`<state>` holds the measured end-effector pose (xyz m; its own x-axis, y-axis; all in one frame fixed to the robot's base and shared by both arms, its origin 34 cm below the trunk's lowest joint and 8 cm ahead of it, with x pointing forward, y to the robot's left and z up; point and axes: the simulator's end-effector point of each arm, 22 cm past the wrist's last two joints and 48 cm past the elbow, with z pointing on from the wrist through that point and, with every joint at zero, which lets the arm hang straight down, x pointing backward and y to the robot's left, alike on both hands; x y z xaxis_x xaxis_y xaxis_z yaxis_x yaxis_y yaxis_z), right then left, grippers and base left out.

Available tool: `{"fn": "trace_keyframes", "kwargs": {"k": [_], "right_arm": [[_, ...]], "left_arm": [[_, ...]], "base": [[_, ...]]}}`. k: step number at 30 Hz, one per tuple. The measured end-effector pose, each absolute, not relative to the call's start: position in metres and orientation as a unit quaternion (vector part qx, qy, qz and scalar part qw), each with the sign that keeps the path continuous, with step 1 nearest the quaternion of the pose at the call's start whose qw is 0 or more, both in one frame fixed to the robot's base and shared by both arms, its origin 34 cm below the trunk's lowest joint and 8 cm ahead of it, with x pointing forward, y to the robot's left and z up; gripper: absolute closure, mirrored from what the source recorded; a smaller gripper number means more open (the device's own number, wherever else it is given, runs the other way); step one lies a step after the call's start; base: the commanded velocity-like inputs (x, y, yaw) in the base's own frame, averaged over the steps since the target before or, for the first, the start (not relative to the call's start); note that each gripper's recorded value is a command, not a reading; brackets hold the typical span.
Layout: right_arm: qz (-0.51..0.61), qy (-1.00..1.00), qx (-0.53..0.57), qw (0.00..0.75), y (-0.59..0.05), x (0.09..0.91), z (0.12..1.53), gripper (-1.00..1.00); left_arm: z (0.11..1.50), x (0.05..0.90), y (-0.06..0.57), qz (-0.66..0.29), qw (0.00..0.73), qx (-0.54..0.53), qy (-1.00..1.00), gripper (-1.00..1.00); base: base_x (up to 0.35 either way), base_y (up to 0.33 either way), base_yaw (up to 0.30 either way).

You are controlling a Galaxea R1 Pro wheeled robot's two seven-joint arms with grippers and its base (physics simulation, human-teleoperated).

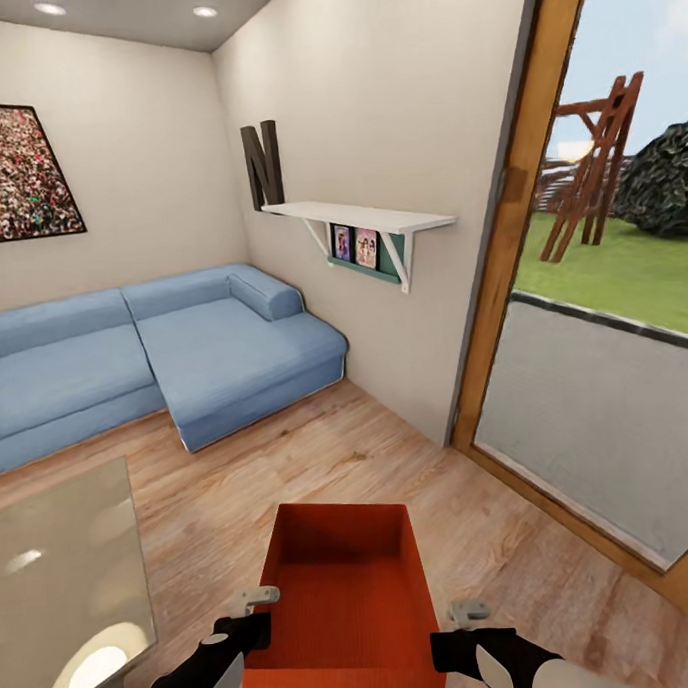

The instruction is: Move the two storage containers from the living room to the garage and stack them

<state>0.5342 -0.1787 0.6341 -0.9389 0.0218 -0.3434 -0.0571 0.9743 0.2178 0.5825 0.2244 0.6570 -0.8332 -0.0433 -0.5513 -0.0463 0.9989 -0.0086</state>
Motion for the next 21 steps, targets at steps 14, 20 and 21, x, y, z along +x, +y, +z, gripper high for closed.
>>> {"fn": "trace_keyframes", "kwargs": {"k": [14,20,21], "right_arm": [[0.113,0.979,-0.008,0.172,-0.1787,0.5324,0.632,1.0],[0.113,0.979,-0.009,0.172,-0.1787,0.5324,0.632,1.0],[0.113,0.979,-0.008,0.172,-0.1787,0.5323,0.6319,1.0]], "left_arm": [[0.6549,0.5812,0.2243,0.003,0.285,-0.023,0.958,1.0],[0.6548,0.5811,0.2244,0.003,0.285,-0.023,0.958,1.0],[0.6548,0.5811,0.2244,0.003,0.285,-0.023,0.958,1.0]], "base": [[-0.05,-0.296,0.279],[-0.089,-0.296,0.28],[-0.093,-0.296,0.28]]}}
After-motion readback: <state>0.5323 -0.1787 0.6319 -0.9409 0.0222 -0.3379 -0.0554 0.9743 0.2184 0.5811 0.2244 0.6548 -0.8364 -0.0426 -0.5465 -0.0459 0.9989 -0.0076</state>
